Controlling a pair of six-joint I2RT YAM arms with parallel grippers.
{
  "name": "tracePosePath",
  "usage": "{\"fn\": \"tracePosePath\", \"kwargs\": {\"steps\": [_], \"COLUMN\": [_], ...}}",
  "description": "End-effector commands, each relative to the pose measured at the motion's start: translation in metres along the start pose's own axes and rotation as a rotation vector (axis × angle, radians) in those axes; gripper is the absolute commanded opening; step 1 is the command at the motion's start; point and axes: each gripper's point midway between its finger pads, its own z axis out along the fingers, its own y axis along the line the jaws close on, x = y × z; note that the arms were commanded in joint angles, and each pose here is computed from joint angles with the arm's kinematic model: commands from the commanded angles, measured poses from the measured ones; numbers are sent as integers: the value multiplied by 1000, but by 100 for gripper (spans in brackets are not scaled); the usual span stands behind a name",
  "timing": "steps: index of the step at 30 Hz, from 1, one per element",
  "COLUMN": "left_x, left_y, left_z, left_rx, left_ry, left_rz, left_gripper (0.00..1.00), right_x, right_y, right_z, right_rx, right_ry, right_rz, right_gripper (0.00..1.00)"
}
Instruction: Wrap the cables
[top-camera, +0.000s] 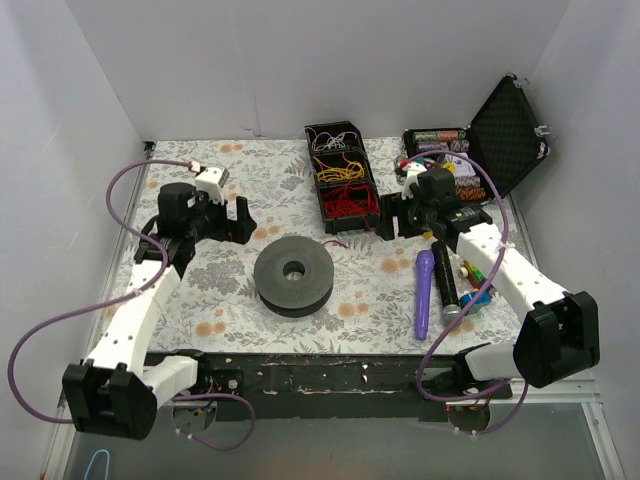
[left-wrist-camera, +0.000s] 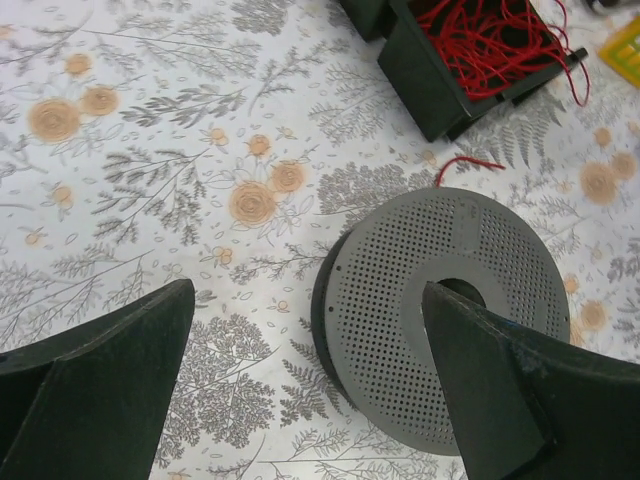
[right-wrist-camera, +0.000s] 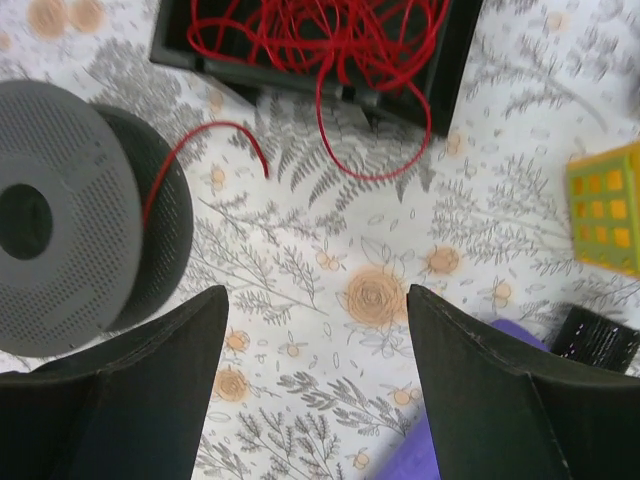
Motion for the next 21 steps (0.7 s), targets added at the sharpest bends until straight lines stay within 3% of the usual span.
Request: {"fn": "tracePosePath", "kwargs": {"steps": [1, 8, 15, 21], "left_x": [-15, 15, 65, 96], "left_y": [24, 89, 129, 140], "left_z": [-16, -30, -40, -39], "left_rx": [-177, -575, -824, -884], "left_ry": [-212, -336, -363, -355], "left_rz": [-99, -370, -405, -386], "left_gripper": [98, 98, 98, 96], "right_x": [7, -5, 22, 44], "right_y": [-14, -62, -129, -135], "right_z": [-3, -22, -55, -65], "right_rx": [0, 117, 460, 504], "right_ry": [-55, -338, -646, -739], "right_rz": [2, 41, 110, 53], "right_gripper": [80, 82, 93, 96]}}
